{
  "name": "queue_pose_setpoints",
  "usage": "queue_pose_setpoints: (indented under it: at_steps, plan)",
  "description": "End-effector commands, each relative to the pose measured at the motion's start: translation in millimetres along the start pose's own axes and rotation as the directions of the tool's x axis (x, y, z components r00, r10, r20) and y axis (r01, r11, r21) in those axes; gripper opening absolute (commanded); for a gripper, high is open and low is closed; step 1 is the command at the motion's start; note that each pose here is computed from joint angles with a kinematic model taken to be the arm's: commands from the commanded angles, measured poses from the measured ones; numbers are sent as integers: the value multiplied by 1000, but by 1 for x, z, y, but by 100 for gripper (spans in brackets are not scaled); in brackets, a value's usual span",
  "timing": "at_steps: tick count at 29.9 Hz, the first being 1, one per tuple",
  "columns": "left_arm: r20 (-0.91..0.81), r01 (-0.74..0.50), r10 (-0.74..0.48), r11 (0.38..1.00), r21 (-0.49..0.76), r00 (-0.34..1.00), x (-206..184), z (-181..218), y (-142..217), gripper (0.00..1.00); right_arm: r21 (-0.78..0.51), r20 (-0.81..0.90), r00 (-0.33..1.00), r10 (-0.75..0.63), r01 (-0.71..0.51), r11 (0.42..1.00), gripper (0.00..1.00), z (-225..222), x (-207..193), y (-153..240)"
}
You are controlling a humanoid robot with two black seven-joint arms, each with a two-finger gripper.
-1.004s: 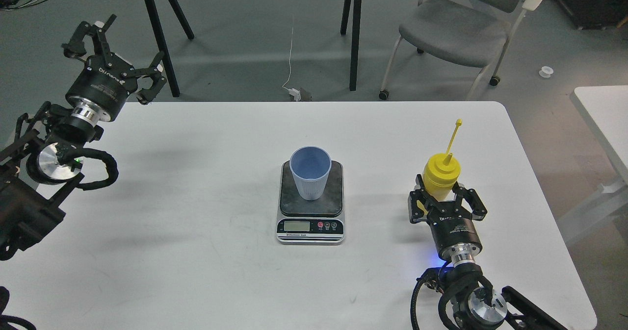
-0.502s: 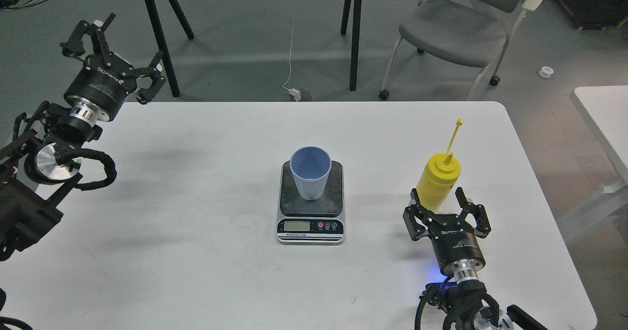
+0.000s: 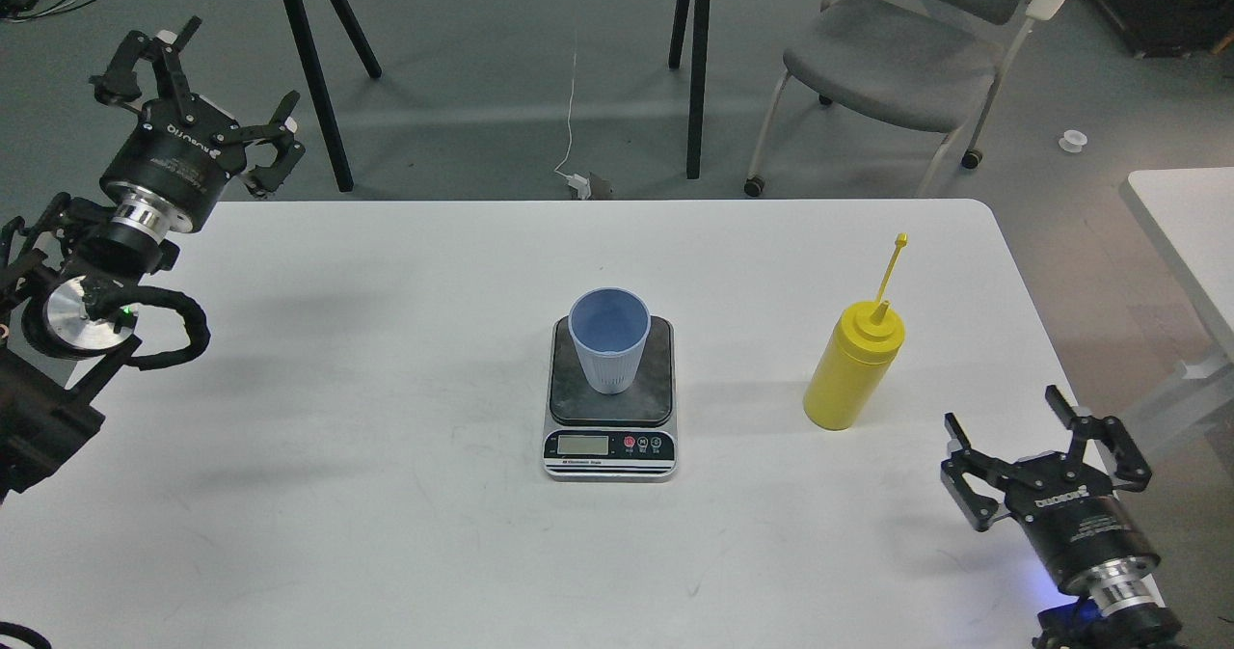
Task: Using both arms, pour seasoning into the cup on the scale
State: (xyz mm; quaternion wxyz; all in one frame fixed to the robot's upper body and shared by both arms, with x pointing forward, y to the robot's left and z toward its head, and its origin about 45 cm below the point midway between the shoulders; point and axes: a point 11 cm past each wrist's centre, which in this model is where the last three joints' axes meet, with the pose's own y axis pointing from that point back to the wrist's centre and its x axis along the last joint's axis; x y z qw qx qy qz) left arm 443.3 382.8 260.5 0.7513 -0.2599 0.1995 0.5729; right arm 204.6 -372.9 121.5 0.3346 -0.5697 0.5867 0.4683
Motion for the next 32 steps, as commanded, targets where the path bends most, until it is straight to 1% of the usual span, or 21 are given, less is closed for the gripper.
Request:
queue_pose_setpoints:
  at_steps: [1, 5, 8, 11, 14, 17, 19, 22, 32]
  plan:
    - [-4, -15, 15, 1000, -2, 1000, 5, -1, 3, 99, 51, -224, 974, -36, 49, 997, 99, -65, -14, -19]
    - [-13, -29, 29, 1000, -3, 999, 9, -5, 7, 99, 131, -367, 927, -78, 135, 982, 99, -114, -38, -53]
    - [-37, -39, 39, 999, -10, 999, 11, -8, 9, 99, 146, -447, 885, -132, 218, 965, 99, -133, -67, -84]
    - [-96, -67, 63, 997, -31, 993, 16, -8, 13, 99, 175, -503, 854, -132, 251, 952, 99, -156, -85, -107]
    - [-116, -83, 79, 996, -31, 990, 20, -12, 17, 99, 162, -523, 843, -128, 245, 956, 99, -158, -94, -137]
    - [-124, -92, 89, 995, -25, 988, 23, -18, 21, 99, 197, -505, 857, -105, 233, 952, 99, -155, -94, -162]
    - [-126, -94, 91, 995, -23, 988, 24, -19, 21, 99, 220, -493, 865, -93, 228, 948, 99, -156, -95, -171]
    - [-123, -97, 93, 995, -24, 988, 25, -18, 22, 99, 224, -485, 867, -116, 251, 942, 99, -152, -106, -181]
    - [-110, -109, 108, 994, -9, 988, 30, -19, 29, 99, 220, -481, 867, -130, 263, 939, 99, -150, -111, -184]
